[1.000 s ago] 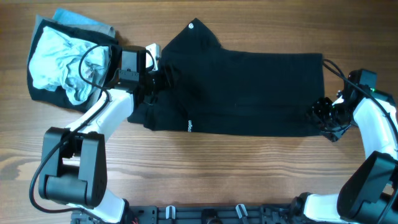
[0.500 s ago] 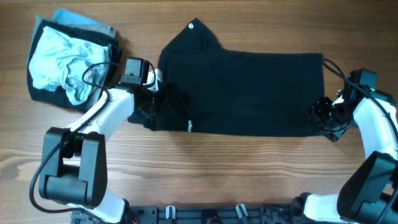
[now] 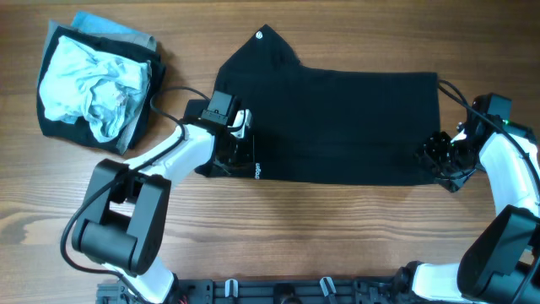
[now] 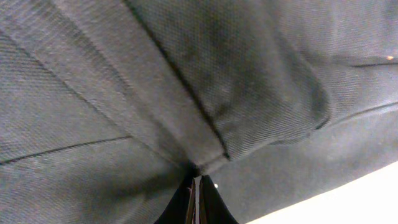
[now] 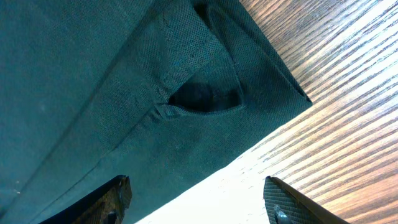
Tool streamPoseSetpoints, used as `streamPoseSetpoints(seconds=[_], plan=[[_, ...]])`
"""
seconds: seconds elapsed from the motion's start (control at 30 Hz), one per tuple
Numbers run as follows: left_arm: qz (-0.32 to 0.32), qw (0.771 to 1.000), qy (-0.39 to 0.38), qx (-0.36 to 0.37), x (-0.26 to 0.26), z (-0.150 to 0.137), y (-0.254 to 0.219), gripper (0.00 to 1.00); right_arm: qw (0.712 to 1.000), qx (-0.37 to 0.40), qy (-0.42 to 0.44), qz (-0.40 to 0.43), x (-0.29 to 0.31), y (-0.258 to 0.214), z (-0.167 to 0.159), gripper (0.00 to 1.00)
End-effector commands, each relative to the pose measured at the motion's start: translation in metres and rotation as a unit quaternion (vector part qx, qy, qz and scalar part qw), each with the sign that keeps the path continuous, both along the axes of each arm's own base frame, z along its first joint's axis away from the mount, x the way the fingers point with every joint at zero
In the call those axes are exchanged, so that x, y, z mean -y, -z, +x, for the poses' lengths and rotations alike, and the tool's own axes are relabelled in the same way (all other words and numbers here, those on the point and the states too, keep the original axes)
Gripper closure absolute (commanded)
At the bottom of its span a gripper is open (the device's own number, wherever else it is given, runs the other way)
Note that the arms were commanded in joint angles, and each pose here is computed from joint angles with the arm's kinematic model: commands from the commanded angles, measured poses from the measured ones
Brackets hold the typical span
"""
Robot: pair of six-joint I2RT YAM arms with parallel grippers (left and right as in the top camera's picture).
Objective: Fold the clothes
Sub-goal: 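Grasp the folded shirt's left edge with the left gripper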
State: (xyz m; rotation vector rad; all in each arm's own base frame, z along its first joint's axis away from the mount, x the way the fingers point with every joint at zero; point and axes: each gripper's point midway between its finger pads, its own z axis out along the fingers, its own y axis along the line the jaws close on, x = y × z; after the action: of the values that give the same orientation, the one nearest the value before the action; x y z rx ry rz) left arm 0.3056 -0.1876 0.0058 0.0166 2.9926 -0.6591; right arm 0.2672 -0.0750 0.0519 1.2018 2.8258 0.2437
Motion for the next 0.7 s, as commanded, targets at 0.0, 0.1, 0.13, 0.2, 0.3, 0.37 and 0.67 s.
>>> streamPoseSetpoints(seconds=[0.0,0.1,0.13,0.2,0.3,0.37,0.67], plan=[[0.020,1.000,0.005,0.011,-0.005,0.004,0.005,0.96,1.000,0.018,-0.007,-0.002,0.002,-0.009,0.006,0.27],[0.029,0.999,0.006,-0.014,-0.010,-0.008,0.007,0.96,1.000,0.017,-0.007,-0.002,0.001,-0.009,0.005,0.27],[0.035,0.999,0.006,-0.027,-0.012,-0.014,0.008,0.96,1.000,0.016,-0.007,-0.002,0.001,-0.009,0.005,0.27],[0.044,0.998,0.006,-0.046,-0.017,-0.022,0.010,0.96,1.000,0.016,-0.007,-0.002,0.001,-0.009,0.005,0.27],[0.058,0.998,-0.002,-0.031,-0.024,-0.014,0.011,0.96,1.000,0.017,-0.007,-0.002,0.001,-0.009,0.005,0.27],[0.047,0.999,-0.004,-0.003,-0.020,-0.001,0.009,0.96,1.000,0.017,-0.007,-0.002,0.002,-0.009,0.005,0.27],[-0.020,0.987,-0.014,0.156,0.013,0.070,-0.021,0.96,1.000,0.018,-0.007,-0.003,0.002,-0.009,0.006,0.27]])
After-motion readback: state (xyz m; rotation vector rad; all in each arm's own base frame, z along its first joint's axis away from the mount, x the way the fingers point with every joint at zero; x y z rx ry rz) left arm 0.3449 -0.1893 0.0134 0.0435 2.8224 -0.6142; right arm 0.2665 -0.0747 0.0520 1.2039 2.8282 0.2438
